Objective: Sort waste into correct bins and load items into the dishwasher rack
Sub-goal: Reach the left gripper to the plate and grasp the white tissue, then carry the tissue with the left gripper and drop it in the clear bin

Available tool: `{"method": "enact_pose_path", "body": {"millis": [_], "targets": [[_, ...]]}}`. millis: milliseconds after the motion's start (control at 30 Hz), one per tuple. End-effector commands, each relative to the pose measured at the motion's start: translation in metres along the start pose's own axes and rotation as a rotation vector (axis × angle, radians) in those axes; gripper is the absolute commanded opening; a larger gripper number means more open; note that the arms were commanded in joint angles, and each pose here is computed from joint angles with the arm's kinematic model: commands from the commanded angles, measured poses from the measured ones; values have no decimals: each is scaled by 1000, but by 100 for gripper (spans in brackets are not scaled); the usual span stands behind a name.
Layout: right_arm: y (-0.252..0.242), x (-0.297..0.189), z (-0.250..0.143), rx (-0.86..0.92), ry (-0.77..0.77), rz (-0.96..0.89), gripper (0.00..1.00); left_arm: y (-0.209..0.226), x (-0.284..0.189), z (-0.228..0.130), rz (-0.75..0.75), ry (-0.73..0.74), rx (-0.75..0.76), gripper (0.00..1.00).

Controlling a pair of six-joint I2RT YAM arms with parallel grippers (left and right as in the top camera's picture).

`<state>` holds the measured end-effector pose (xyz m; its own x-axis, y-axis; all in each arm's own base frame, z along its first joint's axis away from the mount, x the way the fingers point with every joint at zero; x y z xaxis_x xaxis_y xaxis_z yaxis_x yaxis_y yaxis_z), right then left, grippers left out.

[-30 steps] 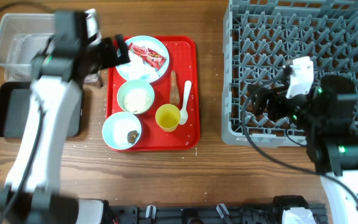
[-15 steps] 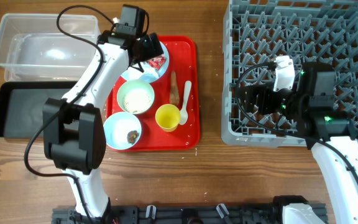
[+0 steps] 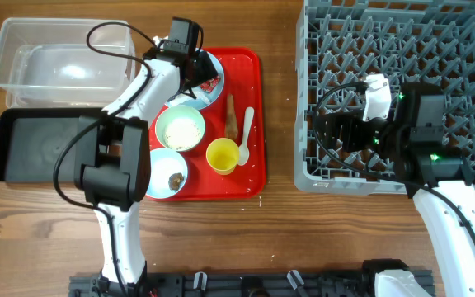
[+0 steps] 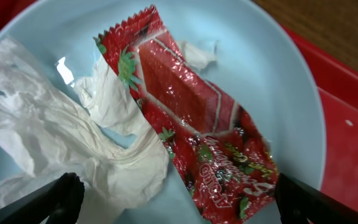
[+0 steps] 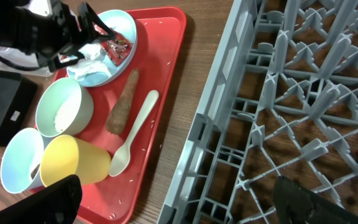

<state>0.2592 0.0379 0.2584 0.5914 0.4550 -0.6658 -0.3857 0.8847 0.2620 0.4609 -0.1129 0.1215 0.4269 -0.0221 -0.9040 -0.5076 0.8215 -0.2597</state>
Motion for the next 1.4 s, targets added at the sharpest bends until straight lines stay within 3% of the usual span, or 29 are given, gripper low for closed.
{"method": "enact_pose_path", "body": {"millis": [0, 67, 167, 233, 300, 367, 400, 567, 733, 900, 1133, 1367], "targets": [[3, -2, 7, 0, -15, 26, 100, 4, 18, -2, 38, 4, -8, 99], [3, -2, 7, -1, -15, 27, 100, 6, 24, -5, 50, 15, -6, 97], [3, -2, 7, 0, -15, 27, 100, 8, 29, -7, 61, 25, -5, 80], [3, -2, 7, 0, -15, 27, 100, 9, 29, -7, 64, 28, -5, 54], [3, -2, 7, 0, -15, 27, 100, 10, 28, -8, 75, 38, -4, 37], [3, -2, 7, 0, -16, 26, 100, 13, 28, -10, 91, 52, -2, 7], [3, -2, 7, -1, -16, 26, 100, 14, 28, -11, 98, 58, -1, 4], [3, -2, 7, 0, -15, 26, 100, 3, -6, 2, 54, 18, -3, 4], [3, -2, 7, 0, -15, 26, 100, -14, -92, 28, -70, -97, 6, 4], [3, -2, 7, 0, -15, 26, 100, -9, -145, 38, -134, -165, -15, 4], [3, -2, 7, -1, -16, 26, 100, 15, -161, 68, -140, -236, -83, 4], [3, -2, 8, -6, -27, 25, 99, 82, -173, 145, -122, -466, -208, 4]]}}
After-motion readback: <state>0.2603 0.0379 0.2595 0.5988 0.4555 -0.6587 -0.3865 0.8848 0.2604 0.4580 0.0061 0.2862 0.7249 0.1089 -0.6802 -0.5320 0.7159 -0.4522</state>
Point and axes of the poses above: each gripper's point midway between its finger pads, its own x axis out along the fingers, its own y axis along the line the jaws close on, z = x × y, the point moved 10 cm from there along -x, back along the fingers, and after that the axes turned 8 degrees about -x, right-handed, at the moved point
